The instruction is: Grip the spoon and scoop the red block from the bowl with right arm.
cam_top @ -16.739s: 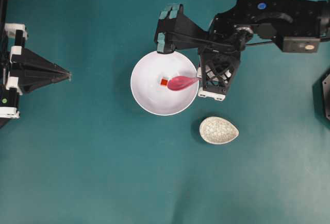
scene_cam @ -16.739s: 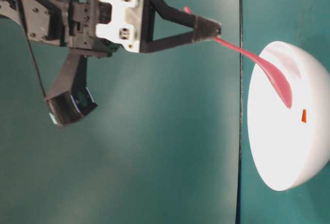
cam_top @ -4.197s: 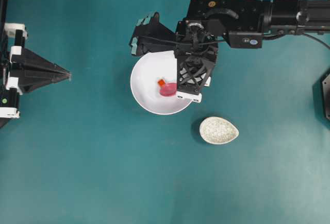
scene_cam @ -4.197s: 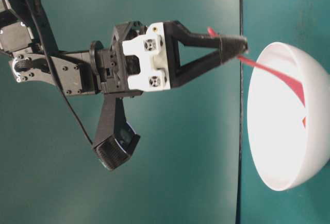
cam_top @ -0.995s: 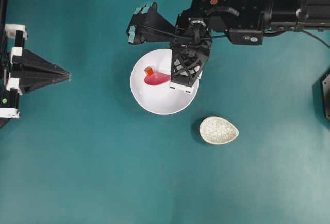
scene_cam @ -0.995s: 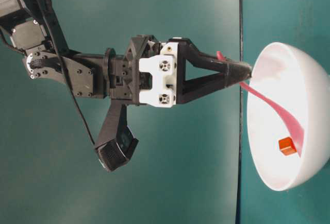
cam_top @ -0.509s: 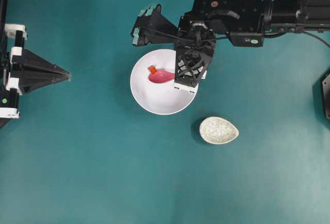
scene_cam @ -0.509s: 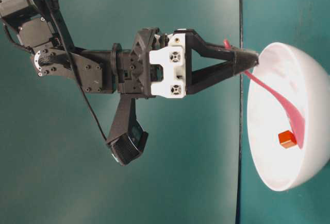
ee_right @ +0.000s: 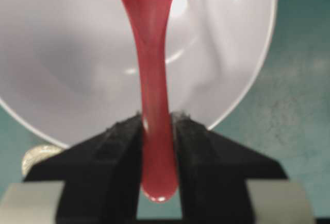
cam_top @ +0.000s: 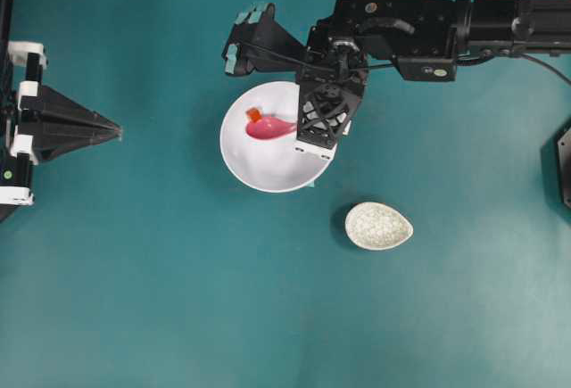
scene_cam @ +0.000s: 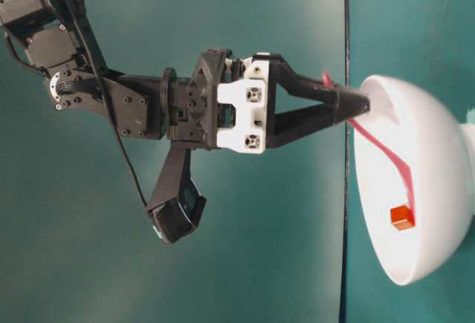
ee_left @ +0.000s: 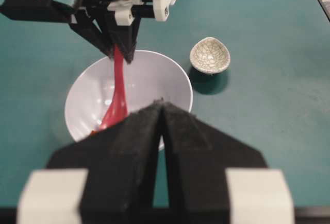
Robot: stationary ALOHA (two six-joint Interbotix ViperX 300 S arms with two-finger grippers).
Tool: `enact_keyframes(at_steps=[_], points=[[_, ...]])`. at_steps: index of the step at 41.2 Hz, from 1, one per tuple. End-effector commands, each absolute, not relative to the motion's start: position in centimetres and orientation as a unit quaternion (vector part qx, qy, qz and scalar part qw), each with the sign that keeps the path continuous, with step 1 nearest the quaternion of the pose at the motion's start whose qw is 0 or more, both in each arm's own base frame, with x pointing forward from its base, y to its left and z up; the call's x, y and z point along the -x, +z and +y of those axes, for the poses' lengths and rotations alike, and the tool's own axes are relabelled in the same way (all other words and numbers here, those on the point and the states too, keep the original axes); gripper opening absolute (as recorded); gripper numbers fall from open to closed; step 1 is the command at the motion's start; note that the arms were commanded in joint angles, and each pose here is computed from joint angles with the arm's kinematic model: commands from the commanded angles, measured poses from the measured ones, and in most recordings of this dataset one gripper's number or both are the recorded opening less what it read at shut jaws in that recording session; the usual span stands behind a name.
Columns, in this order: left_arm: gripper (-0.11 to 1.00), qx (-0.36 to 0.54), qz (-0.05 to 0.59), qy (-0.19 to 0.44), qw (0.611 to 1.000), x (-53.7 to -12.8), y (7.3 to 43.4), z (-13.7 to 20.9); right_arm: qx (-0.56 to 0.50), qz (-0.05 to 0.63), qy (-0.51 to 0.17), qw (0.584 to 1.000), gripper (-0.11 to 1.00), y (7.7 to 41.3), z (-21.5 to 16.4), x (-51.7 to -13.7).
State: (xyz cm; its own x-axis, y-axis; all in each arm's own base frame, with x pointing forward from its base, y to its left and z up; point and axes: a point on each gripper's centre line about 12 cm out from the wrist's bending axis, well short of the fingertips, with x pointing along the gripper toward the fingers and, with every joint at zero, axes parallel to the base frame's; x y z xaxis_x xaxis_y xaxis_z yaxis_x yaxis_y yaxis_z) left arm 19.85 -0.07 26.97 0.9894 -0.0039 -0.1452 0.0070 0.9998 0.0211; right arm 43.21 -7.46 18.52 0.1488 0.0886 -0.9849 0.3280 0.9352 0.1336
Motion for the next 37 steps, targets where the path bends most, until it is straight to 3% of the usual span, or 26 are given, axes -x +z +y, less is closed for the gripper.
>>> enact_keyframes(at_steps=[1,37], points=[[0.0,-0.012,0.058,-0.004,0.998,-20.1,28.1,-0.1,-0.152,0.622,-0.087,0.763,0.24,20.6,-7.8,-43.3],[0.0,-0.012,0.058,-0.004,0.998,-20.1,28.1,-0.1,-0.104,0.603,-0.086,0.786,0.24,20.5,-6.7,-43.8]])
